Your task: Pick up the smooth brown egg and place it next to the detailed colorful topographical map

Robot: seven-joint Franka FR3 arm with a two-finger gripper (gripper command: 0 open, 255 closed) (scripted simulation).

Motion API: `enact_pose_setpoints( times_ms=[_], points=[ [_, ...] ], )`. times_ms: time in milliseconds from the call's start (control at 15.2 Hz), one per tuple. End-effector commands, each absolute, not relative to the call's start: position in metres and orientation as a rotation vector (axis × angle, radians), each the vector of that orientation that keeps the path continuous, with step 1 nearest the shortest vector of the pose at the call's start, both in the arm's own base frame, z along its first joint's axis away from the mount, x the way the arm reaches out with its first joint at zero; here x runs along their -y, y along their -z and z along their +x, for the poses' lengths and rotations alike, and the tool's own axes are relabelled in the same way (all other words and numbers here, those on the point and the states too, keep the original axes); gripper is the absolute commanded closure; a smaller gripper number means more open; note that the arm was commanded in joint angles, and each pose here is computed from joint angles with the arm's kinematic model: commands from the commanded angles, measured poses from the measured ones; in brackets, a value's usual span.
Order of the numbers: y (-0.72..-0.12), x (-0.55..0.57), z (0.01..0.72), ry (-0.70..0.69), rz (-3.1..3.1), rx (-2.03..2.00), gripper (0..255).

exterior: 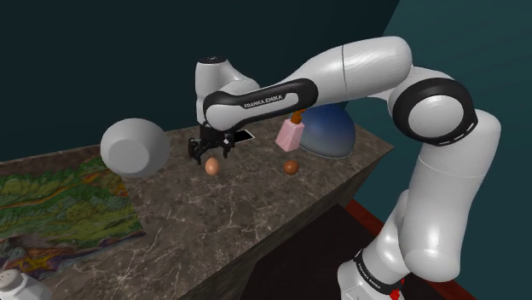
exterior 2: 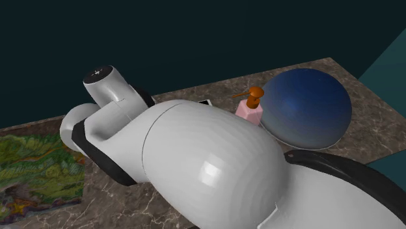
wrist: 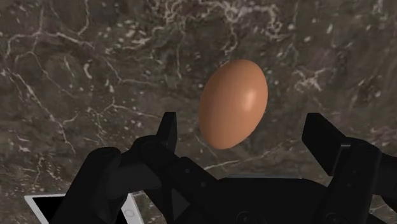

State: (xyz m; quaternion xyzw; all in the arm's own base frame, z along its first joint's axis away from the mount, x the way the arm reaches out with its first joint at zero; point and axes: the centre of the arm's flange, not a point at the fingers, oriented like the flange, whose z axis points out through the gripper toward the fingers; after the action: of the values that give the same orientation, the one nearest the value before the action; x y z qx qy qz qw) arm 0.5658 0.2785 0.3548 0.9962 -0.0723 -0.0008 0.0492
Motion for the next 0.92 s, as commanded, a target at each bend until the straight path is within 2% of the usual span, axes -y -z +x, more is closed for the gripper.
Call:
enact_pose_setpoints(
  times_ms=[0, 330, 858],
  points=[
    [-0.343, -0.278, 0.565, 0.001, 3.024, 0.22, 0],
    [-0.313, -0.275, 0.565, 0.001, 3.024, 0.22, 0],
    [-0.313, -0.275, 0.565, 0.001, 3.024, 0.22, 0]
  ],
)
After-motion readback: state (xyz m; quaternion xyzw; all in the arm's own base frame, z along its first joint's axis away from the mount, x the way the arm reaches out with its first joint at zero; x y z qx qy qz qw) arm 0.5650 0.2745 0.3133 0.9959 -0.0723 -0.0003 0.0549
